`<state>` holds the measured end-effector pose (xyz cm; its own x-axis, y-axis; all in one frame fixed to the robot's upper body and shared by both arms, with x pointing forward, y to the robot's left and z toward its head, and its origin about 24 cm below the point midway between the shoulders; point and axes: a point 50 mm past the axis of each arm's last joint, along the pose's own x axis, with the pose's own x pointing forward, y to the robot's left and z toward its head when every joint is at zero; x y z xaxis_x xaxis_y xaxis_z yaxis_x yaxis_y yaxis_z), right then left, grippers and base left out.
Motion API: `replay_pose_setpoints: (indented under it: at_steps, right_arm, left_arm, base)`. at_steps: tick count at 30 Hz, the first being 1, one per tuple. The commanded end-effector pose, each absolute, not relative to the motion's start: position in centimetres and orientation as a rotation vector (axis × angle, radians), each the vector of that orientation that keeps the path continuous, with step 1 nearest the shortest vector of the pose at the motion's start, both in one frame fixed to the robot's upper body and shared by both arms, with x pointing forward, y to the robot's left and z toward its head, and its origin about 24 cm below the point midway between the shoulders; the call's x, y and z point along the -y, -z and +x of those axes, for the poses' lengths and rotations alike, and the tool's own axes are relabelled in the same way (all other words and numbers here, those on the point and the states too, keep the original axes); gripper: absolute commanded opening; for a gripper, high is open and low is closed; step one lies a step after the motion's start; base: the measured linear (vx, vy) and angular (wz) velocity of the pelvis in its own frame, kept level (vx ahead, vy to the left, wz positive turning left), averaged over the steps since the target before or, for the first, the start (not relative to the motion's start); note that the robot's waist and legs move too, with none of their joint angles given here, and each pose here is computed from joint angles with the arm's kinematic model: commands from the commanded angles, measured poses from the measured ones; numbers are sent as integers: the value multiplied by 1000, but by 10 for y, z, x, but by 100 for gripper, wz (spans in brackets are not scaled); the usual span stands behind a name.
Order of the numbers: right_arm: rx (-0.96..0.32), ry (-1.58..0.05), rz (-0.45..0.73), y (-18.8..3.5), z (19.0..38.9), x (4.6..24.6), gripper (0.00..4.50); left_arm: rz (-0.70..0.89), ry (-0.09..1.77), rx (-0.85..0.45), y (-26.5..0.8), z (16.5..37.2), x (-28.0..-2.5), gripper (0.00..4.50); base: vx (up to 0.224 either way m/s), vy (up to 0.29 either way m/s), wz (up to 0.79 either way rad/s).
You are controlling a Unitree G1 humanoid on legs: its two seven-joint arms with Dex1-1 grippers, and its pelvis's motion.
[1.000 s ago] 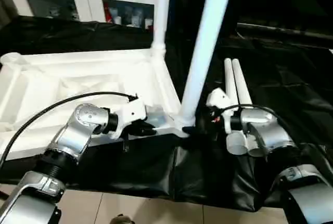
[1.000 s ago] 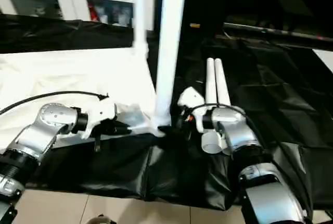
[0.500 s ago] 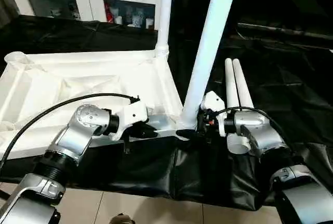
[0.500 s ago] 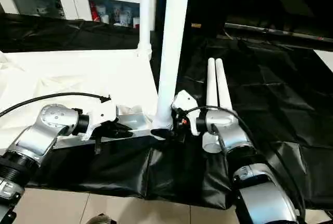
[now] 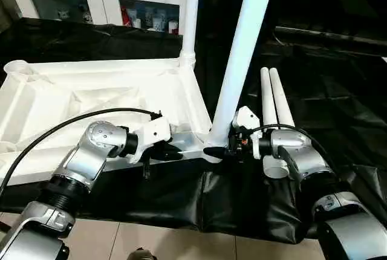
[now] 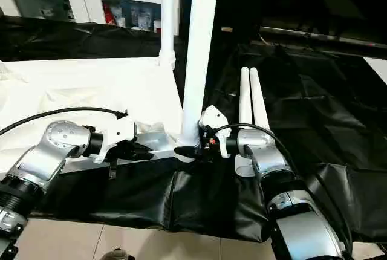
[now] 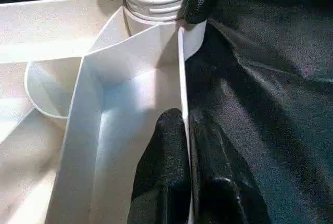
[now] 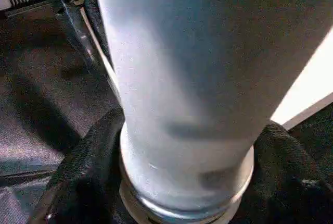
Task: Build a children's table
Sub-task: Rotate leg to tighten
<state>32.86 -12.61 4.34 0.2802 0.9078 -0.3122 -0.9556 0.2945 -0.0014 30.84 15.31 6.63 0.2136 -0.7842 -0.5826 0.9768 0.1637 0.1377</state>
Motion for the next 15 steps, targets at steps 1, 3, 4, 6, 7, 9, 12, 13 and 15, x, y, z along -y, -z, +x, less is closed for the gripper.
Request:
replay_pose_setpoints:
  at_steps: [1,3,4,6,7,9,12,13,15]
  right_arm:
    - [-251,-1240,-162,-44,330,124,278]
    - [-262,-1193,-136,-41,331,124,278]
    - [-291,-1060,-92,-31,334,122,277]
    - [-321,-938,-82,-21,336,119,277]
    - [-332,-903,-81,-18,337,118,277]
    - [-352,-806,-56,-13,339,115,277]
    - [-427,-505,20,0,344,106,277]
    - [-447,-432,31,1,346,103,276]
    - [-473,-352,29,2,348,98,276]
  left_arm:
    - [547,1364,-447,-59,303,-144,0]
    - [534,1335,-443,-57,305,-143,0]
    - [534,1229,-442,-52,314,-142,0]
    - [536,1125,-451,-48,323,-142,0]
    - [535,1100,-452,-47,325,-141,0]
    - [526,1049,-449,-48,330,-137,0]
    - [497,888,-436,-52,348,-121,0]
    - [484,829,-432,-54,353,-117,0]
    - [472,749,-428,-56,360,-111,0]
  base:
    - [0,0,0]
    - [0,0,0]
    - [0,0,0]
    - [0,0,0]
    - [0,0,0]
    - [-25,2,-1]
    - [0,0,0]
    - [0,0,0]
    - [0,0,0]
